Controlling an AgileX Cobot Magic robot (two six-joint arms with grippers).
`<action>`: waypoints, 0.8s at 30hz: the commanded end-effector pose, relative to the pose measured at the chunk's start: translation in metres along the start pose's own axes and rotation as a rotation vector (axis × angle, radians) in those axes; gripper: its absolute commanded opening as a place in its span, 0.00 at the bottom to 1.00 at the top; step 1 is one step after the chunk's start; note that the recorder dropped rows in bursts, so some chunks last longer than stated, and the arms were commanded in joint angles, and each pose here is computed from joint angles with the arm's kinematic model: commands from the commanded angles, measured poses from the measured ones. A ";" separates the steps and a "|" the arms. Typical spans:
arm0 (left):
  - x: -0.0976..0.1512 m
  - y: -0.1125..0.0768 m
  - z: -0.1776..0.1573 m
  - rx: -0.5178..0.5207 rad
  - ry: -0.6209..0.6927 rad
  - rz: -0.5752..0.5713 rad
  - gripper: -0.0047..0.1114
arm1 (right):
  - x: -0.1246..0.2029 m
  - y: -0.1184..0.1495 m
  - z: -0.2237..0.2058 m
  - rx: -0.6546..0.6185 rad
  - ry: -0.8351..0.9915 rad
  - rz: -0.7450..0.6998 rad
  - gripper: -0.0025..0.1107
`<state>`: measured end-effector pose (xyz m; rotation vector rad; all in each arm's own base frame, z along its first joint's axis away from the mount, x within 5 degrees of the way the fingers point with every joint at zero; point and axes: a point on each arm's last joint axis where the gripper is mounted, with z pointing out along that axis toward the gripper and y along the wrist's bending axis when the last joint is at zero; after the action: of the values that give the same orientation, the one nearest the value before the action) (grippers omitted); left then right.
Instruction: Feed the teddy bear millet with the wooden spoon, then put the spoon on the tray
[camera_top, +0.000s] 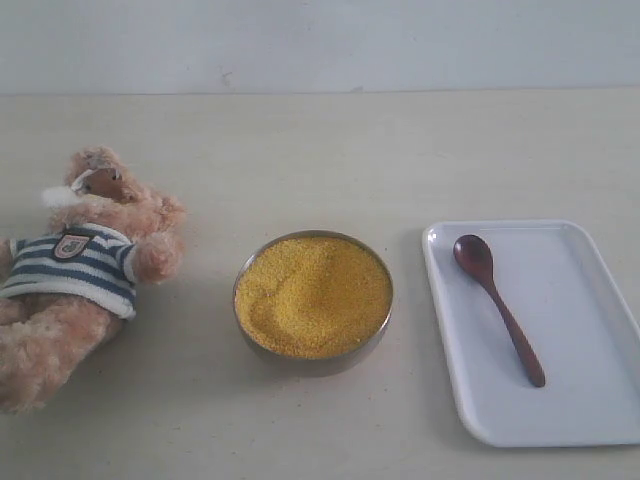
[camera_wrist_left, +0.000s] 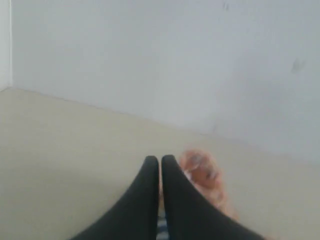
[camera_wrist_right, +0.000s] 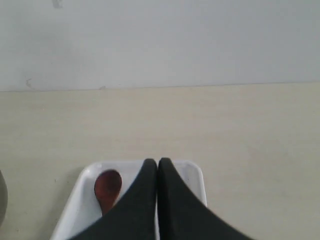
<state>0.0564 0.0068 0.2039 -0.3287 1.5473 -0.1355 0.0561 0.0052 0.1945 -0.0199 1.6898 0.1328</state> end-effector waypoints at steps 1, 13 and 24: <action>-0.029 -0.003 -0.005 0.092 -0.309 -0.382 0.07 | -0.018 0.002 -0.002 -0.026 -0.203 0.019 0.02; -0.113 -0.046 -0.034 0.367 -0.573 -0.141 0.07 | -0.077 0.007 -0.044 -0.239 -0.993 0.268 0.02; -0.097 -0.029 0.080 -0.188 0.464 0.114 0.07 | -0.114 0.012 -0.028 -0.195 -0.491 0.434 0.02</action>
<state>0.1123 0.0193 0.3278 -0.4387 1.6828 -0.0830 0.0301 0.0089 0.3122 0.1547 0.9867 0.6225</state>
